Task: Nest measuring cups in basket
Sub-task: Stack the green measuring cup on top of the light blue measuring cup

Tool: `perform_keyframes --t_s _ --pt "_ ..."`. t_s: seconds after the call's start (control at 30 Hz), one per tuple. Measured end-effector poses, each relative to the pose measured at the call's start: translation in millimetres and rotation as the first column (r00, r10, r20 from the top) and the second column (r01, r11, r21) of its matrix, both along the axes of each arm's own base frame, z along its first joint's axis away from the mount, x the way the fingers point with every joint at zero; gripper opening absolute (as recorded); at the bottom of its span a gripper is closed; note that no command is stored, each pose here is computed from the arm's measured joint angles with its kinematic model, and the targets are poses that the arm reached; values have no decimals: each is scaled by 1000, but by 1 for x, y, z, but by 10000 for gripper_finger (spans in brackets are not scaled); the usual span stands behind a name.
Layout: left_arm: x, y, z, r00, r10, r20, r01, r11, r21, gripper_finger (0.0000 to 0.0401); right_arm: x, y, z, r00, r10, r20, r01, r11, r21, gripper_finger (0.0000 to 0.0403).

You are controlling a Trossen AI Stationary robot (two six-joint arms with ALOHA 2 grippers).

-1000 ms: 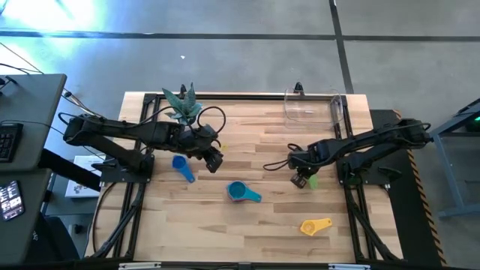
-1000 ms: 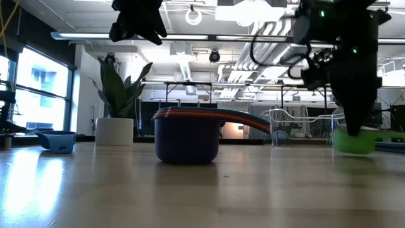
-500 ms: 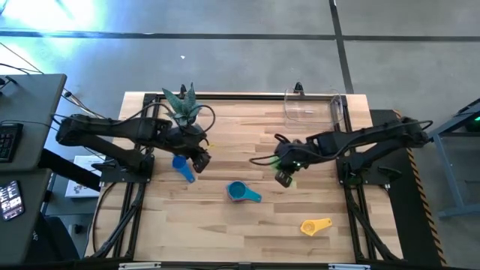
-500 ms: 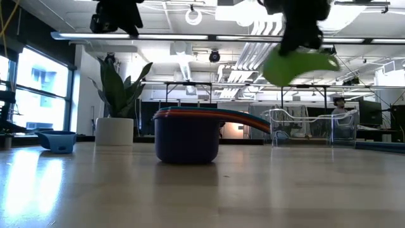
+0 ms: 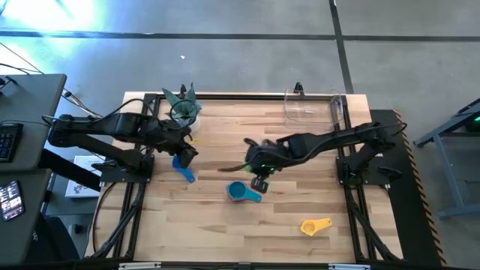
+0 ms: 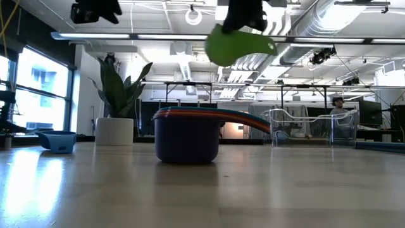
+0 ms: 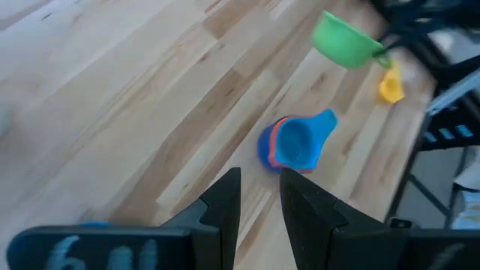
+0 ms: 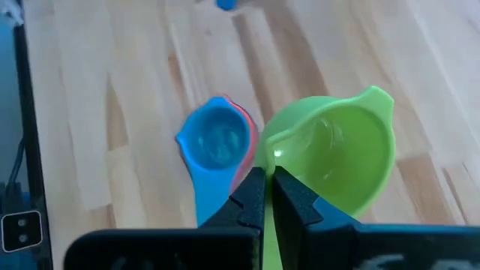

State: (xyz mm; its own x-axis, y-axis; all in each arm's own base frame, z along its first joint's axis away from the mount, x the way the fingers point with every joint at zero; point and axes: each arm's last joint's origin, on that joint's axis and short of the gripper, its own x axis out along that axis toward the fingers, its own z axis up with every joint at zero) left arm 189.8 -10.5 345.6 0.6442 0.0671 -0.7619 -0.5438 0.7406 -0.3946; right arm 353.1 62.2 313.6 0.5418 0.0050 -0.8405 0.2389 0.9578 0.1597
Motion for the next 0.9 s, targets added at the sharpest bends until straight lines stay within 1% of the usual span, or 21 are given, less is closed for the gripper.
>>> perform_keyframes --t_s 0.23,0.43,0.63,0.9 --pt "-8 1 -1 999 27 -38 -26 999 20 85 37 22 -17 987 151 -49 -153 988 -32 1" --pt "-9 1 -2 998 13 -54 -12 999 33 85 57 37 -37 962 258 -90 -263 964 -47 0" --pt "-9 2 -2 998 -6 -56 9 999 49 85 65 46 -57 948 288 -132 -294 956 -26 0" --pt "-9 1 -2 998 -7 -56 10 999 50 85 72 52 -82 931 311 -192 -322 946 -30 0"
